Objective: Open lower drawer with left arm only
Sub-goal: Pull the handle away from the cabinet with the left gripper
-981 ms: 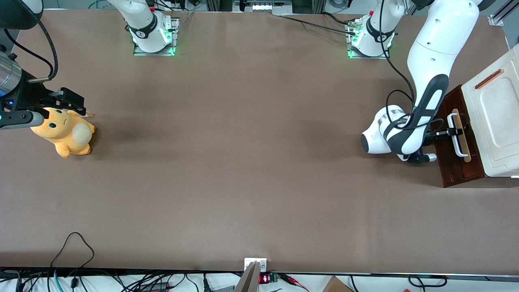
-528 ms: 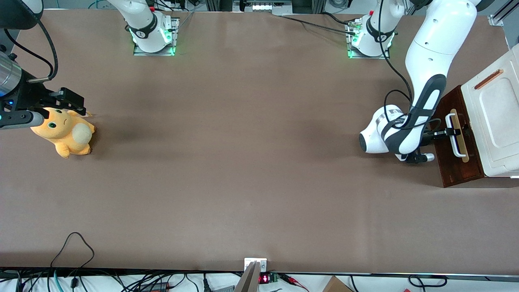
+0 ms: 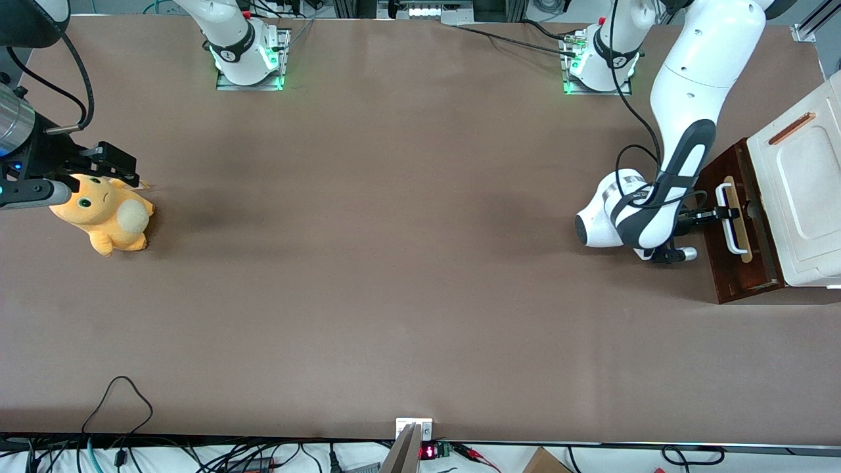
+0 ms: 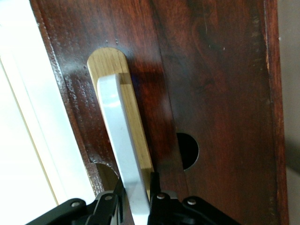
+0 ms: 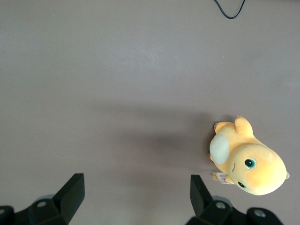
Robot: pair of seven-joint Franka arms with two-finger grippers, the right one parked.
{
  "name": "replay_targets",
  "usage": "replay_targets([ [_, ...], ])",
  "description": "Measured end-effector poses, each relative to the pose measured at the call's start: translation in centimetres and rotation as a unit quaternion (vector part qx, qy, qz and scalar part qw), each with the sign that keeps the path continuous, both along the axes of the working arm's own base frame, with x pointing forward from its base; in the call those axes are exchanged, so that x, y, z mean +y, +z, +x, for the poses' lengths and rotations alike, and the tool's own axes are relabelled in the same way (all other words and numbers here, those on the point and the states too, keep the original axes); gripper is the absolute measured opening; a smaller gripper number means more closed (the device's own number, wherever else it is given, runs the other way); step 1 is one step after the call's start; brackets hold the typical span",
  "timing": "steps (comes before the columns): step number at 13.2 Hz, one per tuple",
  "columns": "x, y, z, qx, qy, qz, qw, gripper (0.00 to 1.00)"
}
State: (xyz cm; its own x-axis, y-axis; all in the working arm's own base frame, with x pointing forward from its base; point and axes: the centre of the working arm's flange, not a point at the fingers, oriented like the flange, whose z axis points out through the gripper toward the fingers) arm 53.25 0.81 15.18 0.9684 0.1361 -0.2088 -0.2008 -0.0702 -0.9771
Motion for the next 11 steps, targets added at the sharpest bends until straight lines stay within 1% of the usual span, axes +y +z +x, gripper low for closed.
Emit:
replay_targets([
  [7, -1.9, 0.1, -0.1, -0.005, 0.001, -0.006, 1.0, 0.22],
  [9, -2.4, 0.1, -0.2, -0.011, 0.004, -0.006, 0.9999, 0.22],
  [11, -2.8, 0.1, -0.2, -0.013, 0.004, -0.007, 0.9999, 0.22],
])
